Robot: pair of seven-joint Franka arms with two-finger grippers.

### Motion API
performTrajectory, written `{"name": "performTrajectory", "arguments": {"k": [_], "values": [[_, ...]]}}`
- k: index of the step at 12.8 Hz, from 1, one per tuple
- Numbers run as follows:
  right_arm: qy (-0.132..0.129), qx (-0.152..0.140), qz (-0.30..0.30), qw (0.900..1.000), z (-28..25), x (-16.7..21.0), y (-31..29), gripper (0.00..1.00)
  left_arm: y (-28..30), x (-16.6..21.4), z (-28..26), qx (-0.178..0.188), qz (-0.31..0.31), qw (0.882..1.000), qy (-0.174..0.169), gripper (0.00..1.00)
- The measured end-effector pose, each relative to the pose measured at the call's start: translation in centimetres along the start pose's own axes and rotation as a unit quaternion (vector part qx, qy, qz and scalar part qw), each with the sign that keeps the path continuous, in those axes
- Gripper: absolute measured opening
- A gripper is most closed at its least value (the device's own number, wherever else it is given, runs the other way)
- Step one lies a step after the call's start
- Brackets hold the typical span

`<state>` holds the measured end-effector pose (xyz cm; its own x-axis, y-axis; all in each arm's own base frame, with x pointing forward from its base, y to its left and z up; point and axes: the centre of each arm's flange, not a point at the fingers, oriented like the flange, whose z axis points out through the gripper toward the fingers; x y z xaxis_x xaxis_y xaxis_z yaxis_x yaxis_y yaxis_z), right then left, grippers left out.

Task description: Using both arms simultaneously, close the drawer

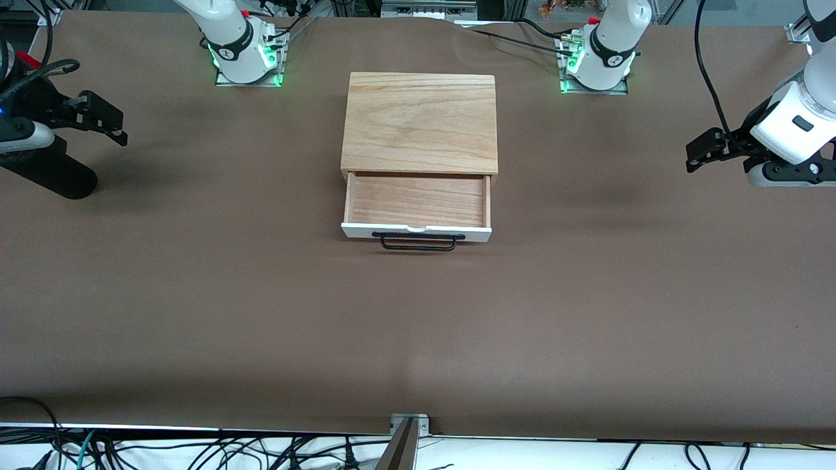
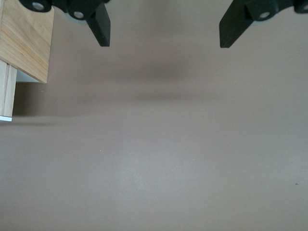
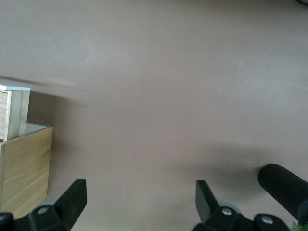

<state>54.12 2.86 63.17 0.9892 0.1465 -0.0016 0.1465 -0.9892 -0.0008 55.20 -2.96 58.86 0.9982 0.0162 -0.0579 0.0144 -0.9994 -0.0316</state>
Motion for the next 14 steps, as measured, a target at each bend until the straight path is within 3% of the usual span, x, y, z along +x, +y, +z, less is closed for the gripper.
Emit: {"name": "performTrajectory", "arguments": {"k": [14], "values": [[-0.008, 0.001, 0.013, 1.0, 0.22, -0.14, 0.23, 1.0, 0.01, -0.05, 0.06, 0.0, 0.0, 1.0, -0.003, 1.0]]}}
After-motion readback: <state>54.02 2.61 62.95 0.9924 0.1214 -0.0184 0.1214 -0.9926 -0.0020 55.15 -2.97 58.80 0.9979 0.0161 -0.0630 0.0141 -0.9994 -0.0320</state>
